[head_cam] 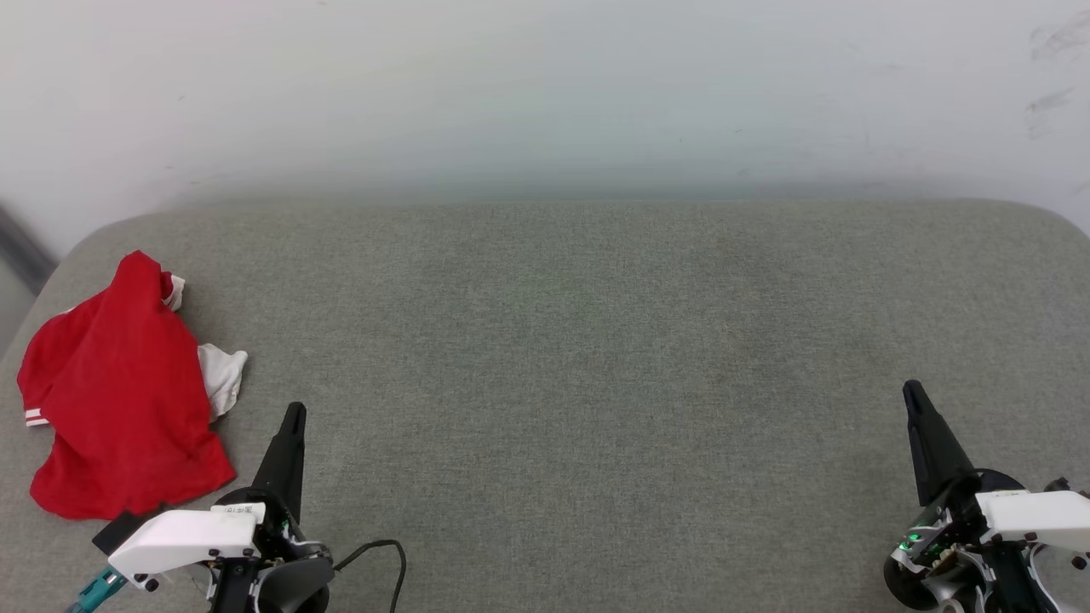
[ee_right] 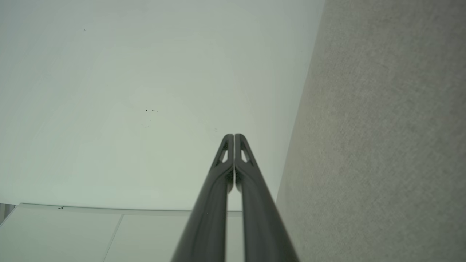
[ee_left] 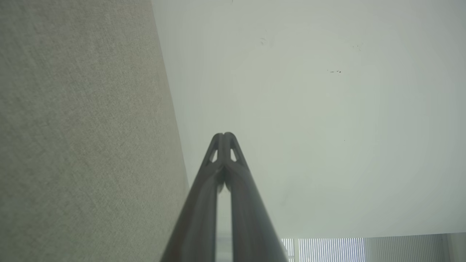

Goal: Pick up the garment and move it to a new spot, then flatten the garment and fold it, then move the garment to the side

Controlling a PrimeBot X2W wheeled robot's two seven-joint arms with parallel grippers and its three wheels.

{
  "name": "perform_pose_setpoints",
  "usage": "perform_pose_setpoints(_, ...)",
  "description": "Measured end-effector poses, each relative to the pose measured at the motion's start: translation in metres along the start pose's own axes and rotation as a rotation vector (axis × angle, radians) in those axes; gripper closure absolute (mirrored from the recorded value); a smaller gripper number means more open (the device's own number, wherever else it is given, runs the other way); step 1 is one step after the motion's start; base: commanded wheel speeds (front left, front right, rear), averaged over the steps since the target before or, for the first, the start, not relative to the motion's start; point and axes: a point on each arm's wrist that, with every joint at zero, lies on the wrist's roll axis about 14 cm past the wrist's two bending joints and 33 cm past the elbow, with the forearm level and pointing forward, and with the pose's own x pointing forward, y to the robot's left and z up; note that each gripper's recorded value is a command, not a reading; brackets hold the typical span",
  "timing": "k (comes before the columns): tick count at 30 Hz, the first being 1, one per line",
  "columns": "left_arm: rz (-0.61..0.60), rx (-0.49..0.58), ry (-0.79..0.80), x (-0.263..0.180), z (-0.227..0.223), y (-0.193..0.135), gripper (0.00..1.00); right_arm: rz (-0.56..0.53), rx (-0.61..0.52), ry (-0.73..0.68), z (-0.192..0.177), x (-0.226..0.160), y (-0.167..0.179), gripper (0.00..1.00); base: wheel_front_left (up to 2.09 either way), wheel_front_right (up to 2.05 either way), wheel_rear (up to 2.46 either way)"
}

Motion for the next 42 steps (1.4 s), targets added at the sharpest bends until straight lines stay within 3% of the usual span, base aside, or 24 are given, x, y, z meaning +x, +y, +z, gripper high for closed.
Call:
perform_pose_setpoints(38,0.000,0.000,0.000,0.000,0.000,0.000,1.00,0.000,0.000,0.000,0.000,0.000,0.000,1.00,0.00,0.00,0.00)
perform_pose_setpoints(39,0.003,0.000,0.000,0.000,0.000,0.001,0.00,-0.002,0.000,0.000,0.000,0.000,-0.001,0.00,0.00,0.00,0.00)
perform_pose_setpoints(42,0.043,-0.004,0.001,-0.006,-0.001,0.015,0.00,-0.043,0.002,-0.003,0.001,-0.007,-0.015,0.00,0.00,0.00,0.00)
